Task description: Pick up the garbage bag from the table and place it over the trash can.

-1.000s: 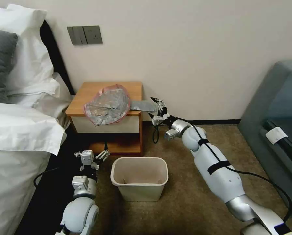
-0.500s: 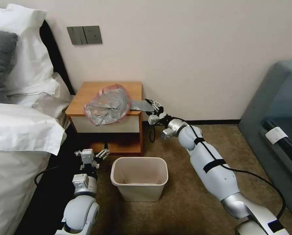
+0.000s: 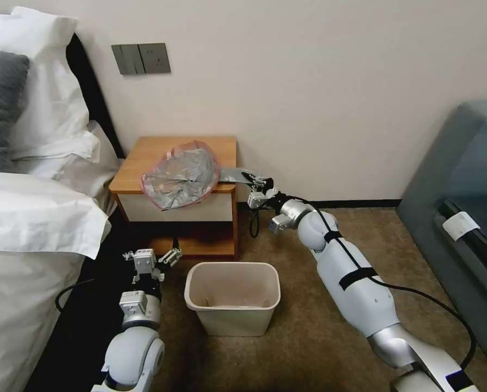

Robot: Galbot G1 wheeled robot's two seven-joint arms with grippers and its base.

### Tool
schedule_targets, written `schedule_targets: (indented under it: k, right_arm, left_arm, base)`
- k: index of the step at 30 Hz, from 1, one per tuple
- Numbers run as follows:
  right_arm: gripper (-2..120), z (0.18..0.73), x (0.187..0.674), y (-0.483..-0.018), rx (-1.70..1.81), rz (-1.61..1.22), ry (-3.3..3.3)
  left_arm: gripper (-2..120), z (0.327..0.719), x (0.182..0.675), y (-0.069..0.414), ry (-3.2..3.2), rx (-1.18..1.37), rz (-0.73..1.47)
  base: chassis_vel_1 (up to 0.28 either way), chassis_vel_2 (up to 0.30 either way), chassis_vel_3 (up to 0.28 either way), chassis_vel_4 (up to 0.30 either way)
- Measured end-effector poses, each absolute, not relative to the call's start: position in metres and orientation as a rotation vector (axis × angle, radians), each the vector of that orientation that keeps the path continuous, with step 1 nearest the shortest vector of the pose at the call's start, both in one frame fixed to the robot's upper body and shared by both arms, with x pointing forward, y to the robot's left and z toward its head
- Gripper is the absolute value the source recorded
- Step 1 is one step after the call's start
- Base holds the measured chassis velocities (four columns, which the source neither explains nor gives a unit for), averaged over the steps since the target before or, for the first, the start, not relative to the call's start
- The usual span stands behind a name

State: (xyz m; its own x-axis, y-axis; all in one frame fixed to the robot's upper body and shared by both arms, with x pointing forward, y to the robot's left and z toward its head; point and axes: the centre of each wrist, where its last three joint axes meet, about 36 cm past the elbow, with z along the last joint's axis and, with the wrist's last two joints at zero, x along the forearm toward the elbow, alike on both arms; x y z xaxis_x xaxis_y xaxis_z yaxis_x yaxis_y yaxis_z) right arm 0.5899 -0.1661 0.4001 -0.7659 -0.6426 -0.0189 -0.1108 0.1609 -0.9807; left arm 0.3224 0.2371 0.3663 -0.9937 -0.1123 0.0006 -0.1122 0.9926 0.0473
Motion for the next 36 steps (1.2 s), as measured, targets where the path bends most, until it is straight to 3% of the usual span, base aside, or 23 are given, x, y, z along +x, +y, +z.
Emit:
schedule_targets:
  k: [15, 25, 36]
  right_arm:
    - [0, 0.394, 0.543, -0.174, -0.707, -1.562, 2.137]
    - [0, 0.373, 0.475, -0.159, -0.842, -1.444, 2.243]
    - [0, 0.355, 0.401, -0.159, -1.023, -1.356, 2.326]
  left_arm:
    - [98, 0.395, 0.307, 0.232, -3.192, 0.187, -0.01]
    - [98, 0.448, 0.297, 0.232, -3.274, 0.176, 0.138]
    - [98, 0.455, 0.295, 0.232, -3.278, 0.181, 0.159]
  base:
    - [0.0, 0.0, 0.0, 0.0]
    - [0.0, 0.0, 0.0, 0.0]
    - [0.0, 0.0, 0.0, 0.0]
